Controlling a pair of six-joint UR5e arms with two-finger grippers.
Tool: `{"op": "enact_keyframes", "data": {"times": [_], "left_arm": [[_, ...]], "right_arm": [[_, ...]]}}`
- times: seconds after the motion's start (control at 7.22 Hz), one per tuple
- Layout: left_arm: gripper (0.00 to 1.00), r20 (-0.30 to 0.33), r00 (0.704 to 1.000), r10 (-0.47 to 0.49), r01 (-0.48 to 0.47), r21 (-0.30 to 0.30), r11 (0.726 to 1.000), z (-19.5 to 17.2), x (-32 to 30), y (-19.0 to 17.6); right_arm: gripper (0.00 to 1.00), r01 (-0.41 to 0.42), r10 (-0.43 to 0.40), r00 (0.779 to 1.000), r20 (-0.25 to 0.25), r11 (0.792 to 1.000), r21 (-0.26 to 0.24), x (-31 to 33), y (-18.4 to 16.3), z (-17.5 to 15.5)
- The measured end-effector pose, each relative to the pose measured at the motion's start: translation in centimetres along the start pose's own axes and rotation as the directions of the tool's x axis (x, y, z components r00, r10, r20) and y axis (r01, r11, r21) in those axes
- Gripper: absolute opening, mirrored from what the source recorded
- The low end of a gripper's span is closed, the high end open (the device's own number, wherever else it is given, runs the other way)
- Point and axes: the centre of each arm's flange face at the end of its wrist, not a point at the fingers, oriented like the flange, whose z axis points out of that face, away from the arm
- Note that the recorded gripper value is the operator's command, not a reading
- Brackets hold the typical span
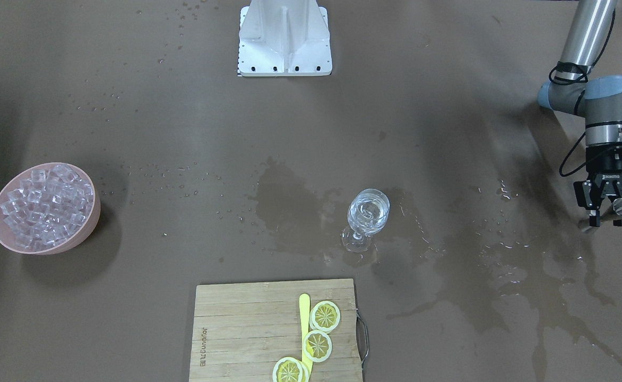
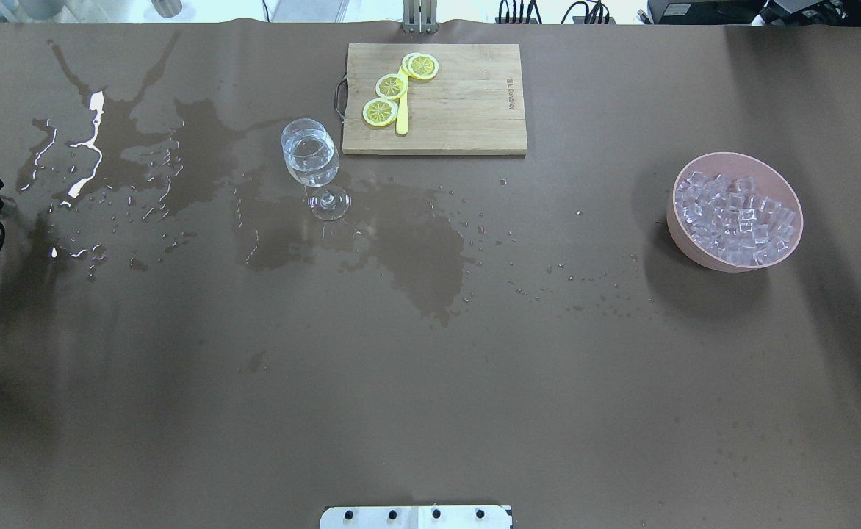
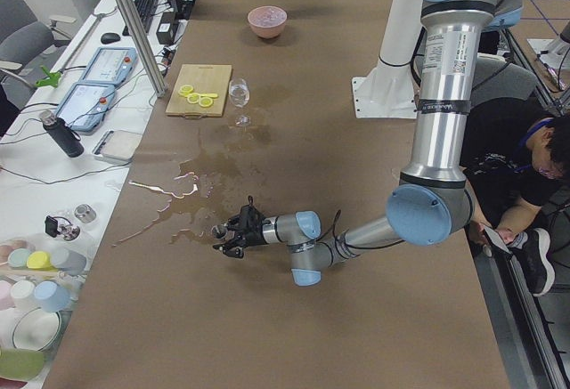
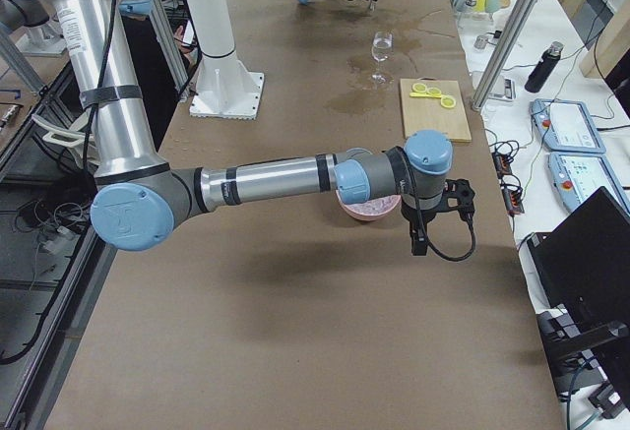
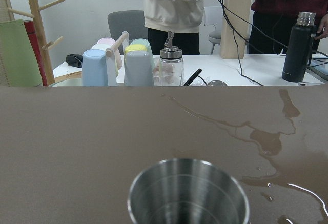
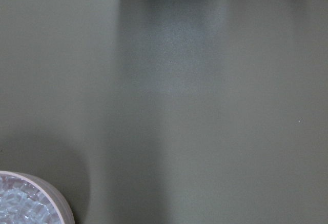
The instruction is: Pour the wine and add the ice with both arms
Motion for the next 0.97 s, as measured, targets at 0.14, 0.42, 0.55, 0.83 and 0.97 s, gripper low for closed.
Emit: {"op": "enact_keyframes", "data": {"times": [0.14, 0.42, 0.55, 0.83, 0.97], "left_arm": [[0.92, -0.012, 1.000, 0.008, -0.008, -0.005, 1.000, -0.8, -0.5, 0.0], [0.97, -0.034, 0.999, 0.015, -0.016, -0.015, 1.000, -2.8, -1.4, -0.2], [0.97, -0.049, 0.999, 0.012, -0.013, -0.020, 1.000, -3.8, -1.7, -0.4], [0.97, -0.080, 0.997, 0.001, -0.004, -0.045, 0.999, -6.3, -2.4, -0.9], [0.97, -0.105, 0.994, -0.006, -0.001, -0.069, 0.998, -7.9, -2.6, -1.4]], "right_arm": [[1.00, -0.002, 0.002, 1.000, 0.001, 1.000, -0.001, 0.0, 0.0, 0.0], [1.00, -0.009, 0.009, 1.000, 0.002, 1.000, 0.000, 0.3, 0.3, -0.2], [1.00, -0.015, 0.015, 1.000, 0.001, 1.000, 0.000, 0.7, 0.5, -0.2], [1.00, -0.030, 0.030, 1.000, -0.001, 1.000, 0.001, 1.2, 0.9, -0.3], [1.00, -0.040, 0.040, 0.999, -0.001, 0.999, 0.006, 1.0, 0.8, -0.9]]}}
